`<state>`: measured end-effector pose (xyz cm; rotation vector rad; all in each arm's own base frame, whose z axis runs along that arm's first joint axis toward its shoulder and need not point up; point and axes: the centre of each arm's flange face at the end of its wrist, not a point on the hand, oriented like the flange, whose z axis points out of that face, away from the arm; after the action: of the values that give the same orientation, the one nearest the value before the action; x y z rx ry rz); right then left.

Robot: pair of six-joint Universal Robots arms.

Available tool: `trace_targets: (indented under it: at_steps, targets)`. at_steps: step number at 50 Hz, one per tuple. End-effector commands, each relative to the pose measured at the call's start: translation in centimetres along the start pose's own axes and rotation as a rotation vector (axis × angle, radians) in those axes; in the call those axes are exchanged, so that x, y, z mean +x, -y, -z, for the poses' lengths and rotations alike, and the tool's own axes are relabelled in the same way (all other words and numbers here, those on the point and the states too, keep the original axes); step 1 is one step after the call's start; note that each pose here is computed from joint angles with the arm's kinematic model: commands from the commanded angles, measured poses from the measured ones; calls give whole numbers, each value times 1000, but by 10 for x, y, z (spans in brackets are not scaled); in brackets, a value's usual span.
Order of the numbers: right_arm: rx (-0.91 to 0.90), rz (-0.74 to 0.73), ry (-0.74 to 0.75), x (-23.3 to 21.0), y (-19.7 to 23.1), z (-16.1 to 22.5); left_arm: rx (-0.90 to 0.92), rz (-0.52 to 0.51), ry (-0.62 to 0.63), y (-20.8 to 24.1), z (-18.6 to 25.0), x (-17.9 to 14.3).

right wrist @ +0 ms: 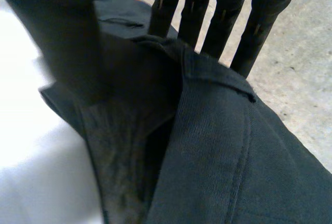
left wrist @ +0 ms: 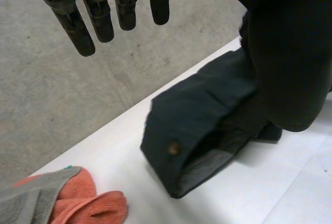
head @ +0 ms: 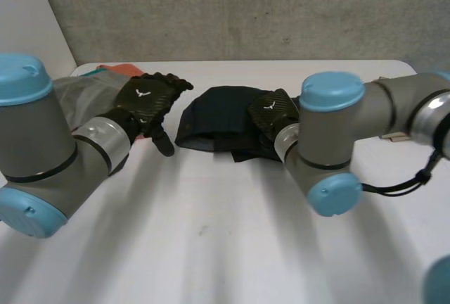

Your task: Fold the laundry.

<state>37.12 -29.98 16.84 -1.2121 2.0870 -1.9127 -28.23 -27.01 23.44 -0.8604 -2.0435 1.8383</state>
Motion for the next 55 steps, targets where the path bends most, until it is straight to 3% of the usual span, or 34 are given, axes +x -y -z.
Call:
trace_targets:
  at_steps: [1, 11, 15, 20, 27, 31, 39, 45, 55]
  targets:
    - [53, 82, -29, -7, 10, -2, 10, 15, 42, 3, 3, -18]
    - [194, 37, -9, 50, 68, 72, 28, 42, 71, 7, 4, -36]
    - [171, 64, 10, 78, 64, 93, 28, 43, 65, 6, 3, -36]
    - [-3, 104, 72, 107, 37, 117, 23, 38, 49, 3, 0, -33]
    - [-99, 216, 256, 112, 12, 128, 44, 18, -44, 3, -9, -8]
    - [-98, 219, 241, 113, 11, 123, 62, -3, -114, 4, -21, 11]
    - [-17, -11, 77, 138, 37, 130, 124, -101, -254, 8, -54, 45]
    - [-99, -206, 0, 151, 18, 133, 154, -197, -358, 0, -78, 68]
    - [-249, -242, -35, 125, -36, 122, 164, -353, -427, -32, -110, 91]
